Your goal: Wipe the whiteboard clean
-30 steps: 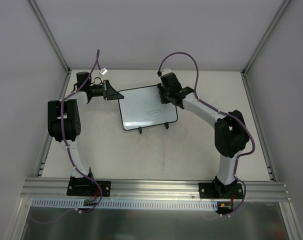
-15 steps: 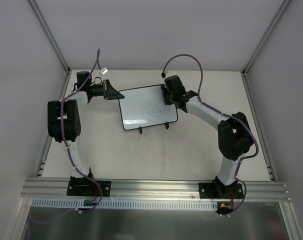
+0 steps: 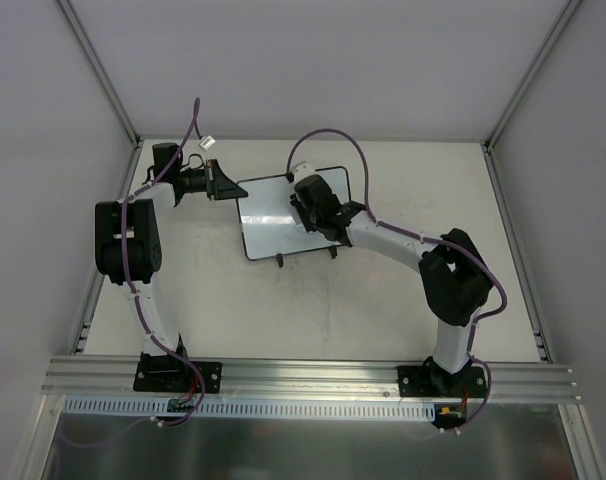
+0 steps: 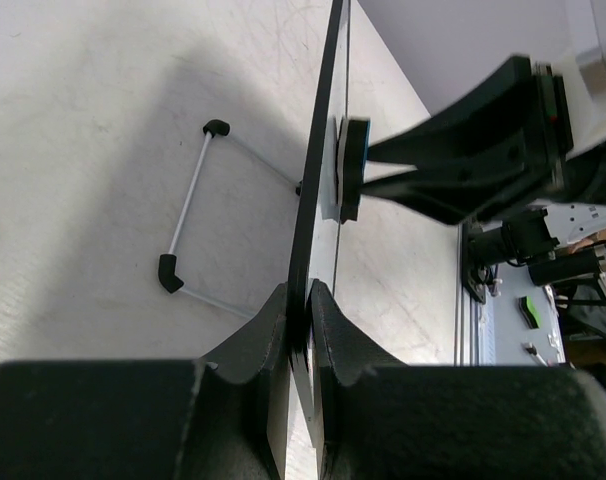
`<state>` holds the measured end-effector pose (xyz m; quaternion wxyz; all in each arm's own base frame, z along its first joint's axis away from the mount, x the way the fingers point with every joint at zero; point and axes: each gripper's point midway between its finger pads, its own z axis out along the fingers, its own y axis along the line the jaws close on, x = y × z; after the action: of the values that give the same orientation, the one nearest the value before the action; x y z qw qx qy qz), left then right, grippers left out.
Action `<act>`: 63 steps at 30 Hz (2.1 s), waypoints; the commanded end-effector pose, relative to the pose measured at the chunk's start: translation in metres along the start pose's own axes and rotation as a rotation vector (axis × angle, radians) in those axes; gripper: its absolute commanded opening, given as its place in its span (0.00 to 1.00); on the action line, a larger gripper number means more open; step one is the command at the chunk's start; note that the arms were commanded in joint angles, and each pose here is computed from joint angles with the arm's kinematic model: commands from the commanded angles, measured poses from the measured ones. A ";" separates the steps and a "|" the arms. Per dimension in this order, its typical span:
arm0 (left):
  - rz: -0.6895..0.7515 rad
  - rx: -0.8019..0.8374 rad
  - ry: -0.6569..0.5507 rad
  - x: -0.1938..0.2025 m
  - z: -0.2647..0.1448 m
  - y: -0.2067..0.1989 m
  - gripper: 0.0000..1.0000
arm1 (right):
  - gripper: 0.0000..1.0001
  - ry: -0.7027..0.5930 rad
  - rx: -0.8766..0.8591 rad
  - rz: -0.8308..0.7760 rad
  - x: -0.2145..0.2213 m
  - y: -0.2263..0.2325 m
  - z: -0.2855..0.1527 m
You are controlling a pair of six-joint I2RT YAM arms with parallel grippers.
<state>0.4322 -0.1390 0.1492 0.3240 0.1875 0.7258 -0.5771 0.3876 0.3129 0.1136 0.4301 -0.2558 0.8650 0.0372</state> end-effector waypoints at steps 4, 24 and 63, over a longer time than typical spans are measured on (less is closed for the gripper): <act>0.167 0.002 -0.012 -0.016 0.001 -0.009 0.00 | 0.01 0.036 -0.065 -0.072 0.021 0.052 0.008; 0.170 0.007 -0.011 -0.016 0.001 -0.010 0.00 | 0.01 0.066 -0.060 -0.118 0.042 0.091 0.018; 0.173 0.010 -0.010 -0.016 0.000 -0.011 0.00 | 0.00 -0.017 0.210 0.188 0.033 -0.085 -0.015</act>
<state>0.4312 -0.1376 0.1481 0.3236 0.1881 0.7259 -0.5770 0.3823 0.2392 0.0890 0.4223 -0.1599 0.8922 0.0124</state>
